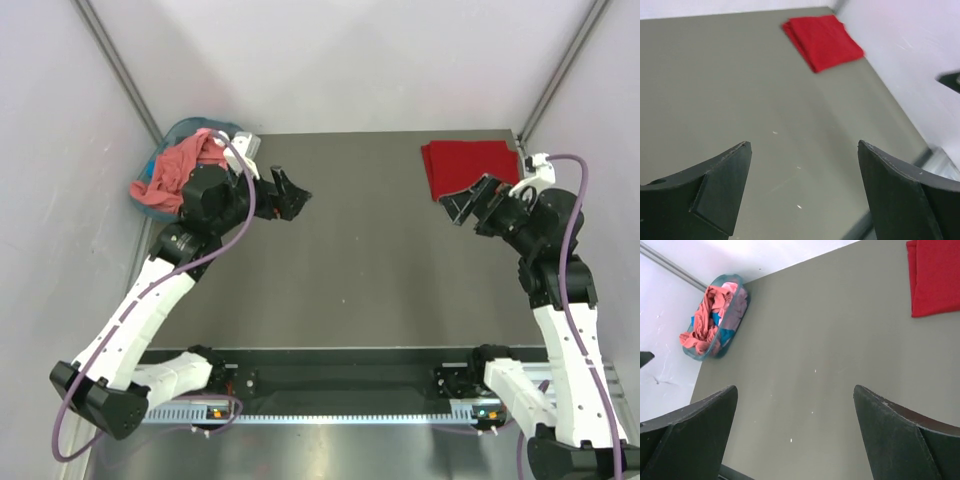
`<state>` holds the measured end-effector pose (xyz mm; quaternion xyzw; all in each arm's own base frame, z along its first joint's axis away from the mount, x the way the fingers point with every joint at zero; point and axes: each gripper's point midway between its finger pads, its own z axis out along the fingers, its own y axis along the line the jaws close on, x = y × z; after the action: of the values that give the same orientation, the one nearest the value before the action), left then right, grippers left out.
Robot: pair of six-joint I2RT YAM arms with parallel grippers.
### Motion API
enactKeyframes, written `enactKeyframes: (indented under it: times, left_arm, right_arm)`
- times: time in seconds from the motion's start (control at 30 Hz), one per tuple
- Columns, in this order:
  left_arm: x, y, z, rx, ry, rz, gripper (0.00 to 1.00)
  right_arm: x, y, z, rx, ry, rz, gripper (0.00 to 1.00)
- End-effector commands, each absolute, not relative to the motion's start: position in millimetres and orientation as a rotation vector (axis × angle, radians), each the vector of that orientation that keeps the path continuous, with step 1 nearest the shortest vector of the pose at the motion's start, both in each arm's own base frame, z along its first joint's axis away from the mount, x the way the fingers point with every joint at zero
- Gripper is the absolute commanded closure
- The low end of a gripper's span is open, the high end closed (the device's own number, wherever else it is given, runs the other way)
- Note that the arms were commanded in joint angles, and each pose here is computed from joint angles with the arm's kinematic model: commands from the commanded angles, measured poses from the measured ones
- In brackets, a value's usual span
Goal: Fold and stack the t-shirts
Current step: Grab the tshirt from the pile
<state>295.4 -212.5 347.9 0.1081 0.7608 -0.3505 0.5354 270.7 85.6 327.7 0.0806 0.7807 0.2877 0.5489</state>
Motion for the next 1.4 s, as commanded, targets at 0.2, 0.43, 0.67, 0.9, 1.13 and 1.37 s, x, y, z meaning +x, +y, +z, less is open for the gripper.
enactKeyframes:
  times: [0.2, 0.43, 0.67, 0.9, 1.13, 1.37]
  left_arm:
    - [402, -101, 355, -0.166, 1.867, -0.322, 0.11]
    - [468, 45, 313, -0.546, 1.872, -0.062, 0.14]
    - [529, 103, 234, -0.588, 1.987, 0.049, 0.19]
    - [555, 140, 173, -0.656, 2.118, 0.175, 0.25]
    - [564, 165, 145, -0.683, 2.185, 0.268, 0.76]
    - [568, 157, 202, -0.632, 2.121, 0.184, 1.00]
  right_arm:
    - [271, 65, 326, 0.255, 1.806, 0.535, 0.00]
    - [268, 93, 338, 0.184, 1.789, 0.630, 0.00]
    - [271, 96, 345, 0.167, 1.775, 0.585, 0.00]
    - [275, 77, 350, 0.196, 1.770, 0.448, 0.00]
    - [278, 77, 348, 0.204, 1.778, 0.443, 0.00]
    - [272, 79, 359, 0.214, 1.739, 0.484, 0.00]
